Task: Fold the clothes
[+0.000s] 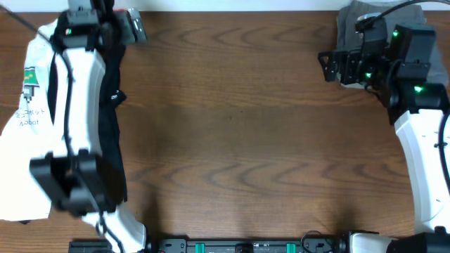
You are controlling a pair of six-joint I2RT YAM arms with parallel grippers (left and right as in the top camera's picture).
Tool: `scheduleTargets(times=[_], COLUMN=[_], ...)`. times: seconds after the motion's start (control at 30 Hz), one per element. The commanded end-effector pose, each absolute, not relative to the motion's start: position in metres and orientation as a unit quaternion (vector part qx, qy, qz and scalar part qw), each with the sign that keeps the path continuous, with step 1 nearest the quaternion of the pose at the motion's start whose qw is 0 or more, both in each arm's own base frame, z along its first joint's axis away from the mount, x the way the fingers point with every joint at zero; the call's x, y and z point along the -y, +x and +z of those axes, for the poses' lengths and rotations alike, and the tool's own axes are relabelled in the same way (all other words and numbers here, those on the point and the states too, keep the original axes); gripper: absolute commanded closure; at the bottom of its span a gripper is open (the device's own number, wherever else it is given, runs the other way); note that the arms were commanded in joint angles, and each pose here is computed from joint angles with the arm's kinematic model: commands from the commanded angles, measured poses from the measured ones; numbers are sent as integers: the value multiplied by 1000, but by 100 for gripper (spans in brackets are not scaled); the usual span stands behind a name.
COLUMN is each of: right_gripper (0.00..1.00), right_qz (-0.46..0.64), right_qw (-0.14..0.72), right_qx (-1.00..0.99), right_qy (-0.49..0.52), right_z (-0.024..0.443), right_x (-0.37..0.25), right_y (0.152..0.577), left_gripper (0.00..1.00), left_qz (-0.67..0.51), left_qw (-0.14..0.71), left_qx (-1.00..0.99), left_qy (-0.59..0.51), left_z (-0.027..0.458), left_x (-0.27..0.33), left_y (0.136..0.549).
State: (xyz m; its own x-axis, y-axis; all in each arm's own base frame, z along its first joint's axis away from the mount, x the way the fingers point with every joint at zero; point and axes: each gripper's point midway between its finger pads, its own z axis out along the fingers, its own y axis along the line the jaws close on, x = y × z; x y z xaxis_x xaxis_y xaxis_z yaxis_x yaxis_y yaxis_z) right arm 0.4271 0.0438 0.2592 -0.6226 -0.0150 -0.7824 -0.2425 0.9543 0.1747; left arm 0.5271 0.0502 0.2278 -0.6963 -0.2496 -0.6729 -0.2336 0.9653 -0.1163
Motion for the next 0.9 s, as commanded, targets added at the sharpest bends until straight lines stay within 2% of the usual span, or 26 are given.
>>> scheduleTargets(times=[0.0, 0.2, 0.43, 0.57, 0.87], right_gripper=[1, 1, 1, 7, 7], right_qz=[94, 75, 80, 84, 93], right_qw=[421, 377, 343, 332, 329], right_qx=[-901, -922, -935, -939, -939], right_qy=[-55, -46, -35, -25, -20], right_z=[254, 228, 202, 189, 180], right_x=[-39, -35, -37, -37, -46], right_y=[431, 425, 429, 435, 444], left_gripper=[2, 0, 2, 7, 16], left_qz=[52, 97, 120, 104, 113], left_qw=[329, 288, 257, 227, 196], left_qx=[-929, -936, -939, -958, -973], left_qy=[-163, -178, -194, -143, -41], left_z=[177, 110, 73, 53, 44], left_x=[-86, -123, -159, -153, -126], left_y=[545, 554, 547, 541, 538])
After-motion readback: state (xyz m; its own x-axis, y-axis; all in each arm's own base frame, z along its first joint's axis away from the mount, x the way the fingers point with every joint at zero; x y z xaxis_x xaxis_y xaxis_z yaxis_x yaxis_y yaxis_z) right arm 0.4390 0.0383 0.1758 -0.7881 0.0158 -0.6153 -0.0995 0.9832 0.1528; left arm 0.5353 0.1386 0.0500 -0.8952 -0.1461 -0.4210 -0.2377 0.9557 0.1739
